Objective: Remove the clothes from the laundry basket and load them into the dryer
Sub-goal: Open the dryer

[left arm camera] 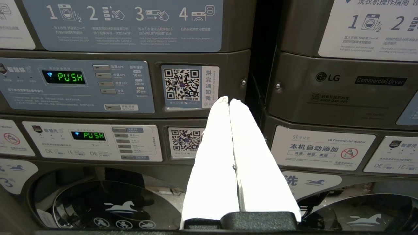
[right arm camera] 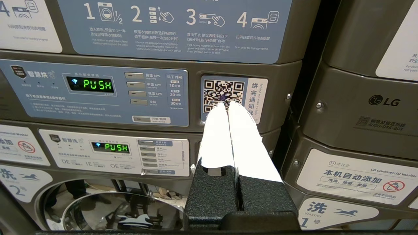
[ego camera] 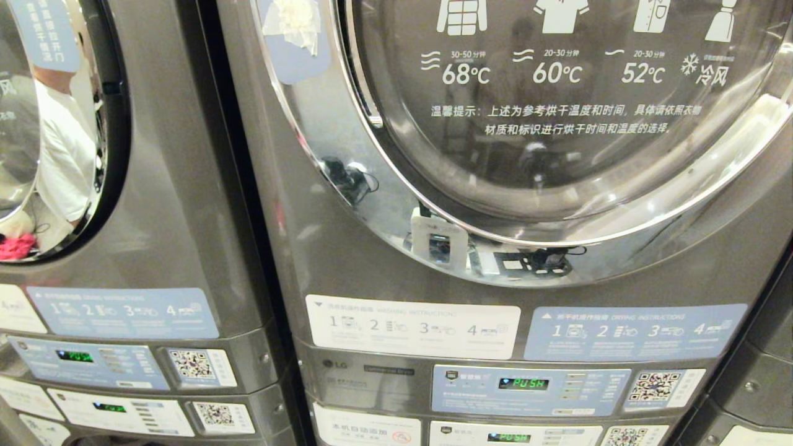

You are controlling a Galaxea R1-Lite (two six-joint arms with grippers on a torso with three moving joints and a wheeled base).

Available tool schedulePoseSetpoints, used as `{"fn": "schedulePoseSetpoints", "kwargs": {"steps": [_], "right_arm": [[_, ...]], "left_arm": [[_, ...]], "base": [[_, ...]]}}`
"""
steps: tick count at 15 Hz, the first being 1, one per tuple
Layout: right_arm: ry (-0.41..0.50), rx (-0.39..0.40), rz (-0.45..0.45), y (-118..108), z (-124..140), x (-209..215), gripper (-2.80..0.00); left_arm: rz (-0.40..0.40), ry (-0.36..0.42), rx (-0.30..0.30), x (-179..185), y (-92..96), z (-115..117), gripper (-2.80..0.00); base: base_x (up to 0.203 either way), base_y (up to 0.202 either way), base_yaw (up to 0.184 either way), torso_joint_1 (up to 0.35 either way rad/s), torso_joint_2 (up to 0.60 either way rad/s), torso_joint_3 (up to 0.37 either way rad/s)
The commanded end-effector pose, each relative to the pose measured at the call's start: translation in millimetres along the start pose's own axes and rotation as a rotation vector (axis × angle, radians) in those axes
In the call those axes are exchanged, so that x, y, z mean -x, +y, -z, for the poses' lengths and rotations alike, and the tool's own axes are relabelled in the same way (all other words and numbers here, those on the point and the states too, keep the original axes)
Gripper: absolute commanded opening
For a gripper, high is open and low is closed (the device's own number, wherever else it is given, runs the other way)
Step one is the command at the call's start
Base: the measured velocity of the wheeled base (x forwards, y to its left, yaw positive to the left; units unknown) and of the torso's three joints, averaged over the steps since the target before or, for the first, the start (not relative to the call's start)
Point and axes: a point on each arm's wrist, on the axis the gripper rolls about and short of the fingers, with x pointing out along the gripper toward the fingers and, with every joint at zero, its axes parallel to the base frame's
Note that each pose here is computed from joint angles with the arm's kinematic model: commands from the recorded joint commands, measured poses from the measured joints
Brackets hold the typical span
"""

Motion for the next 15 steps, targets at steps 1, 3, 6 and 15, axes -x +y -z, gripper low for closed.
{"fn": "schedulePoseSetpoints", "kwargs": {"steps": [1, 3, 6, 15], "right_arm": [[-0.001, 0.002, 0.003, -0.1, 0.0, 0.2, -2.80], [-0.023, 0.005, -0.004, -0.1, -6.0, 1.9, -2.80], [-0.156, 0.013, -0.096, 0.1, -59.8, 22.4, -2.80], [0.002, 0.056, -0.791, 8.1, -182.1, -33.1, -2.80]], "left_arm": [[0.000, -0.001, 0.000, 0.0, 0.0, -0.1, -2.80], [0.000, -0.001, 0.000, 0.0, 0.0, -0.1, -2.80], [-0.001, -0.001, 0.000, 0.0, 0.0, -0.1, -2.80], [0.000, -0.001, 0.000, 0.0, 0.0, -0.1, -2.80]], "base": [[0.000, 0.000, 0.000, 0.000, 0.00, 0.000], [0.000, 0.000, 0.000, 0.000, 0.00, 0.000], [0.000, 0.000, 0.000, 0.000, 0.00, 0.000], [0.000, 0.000, 0.000, 0.000, 0.00, 0.000]]}}
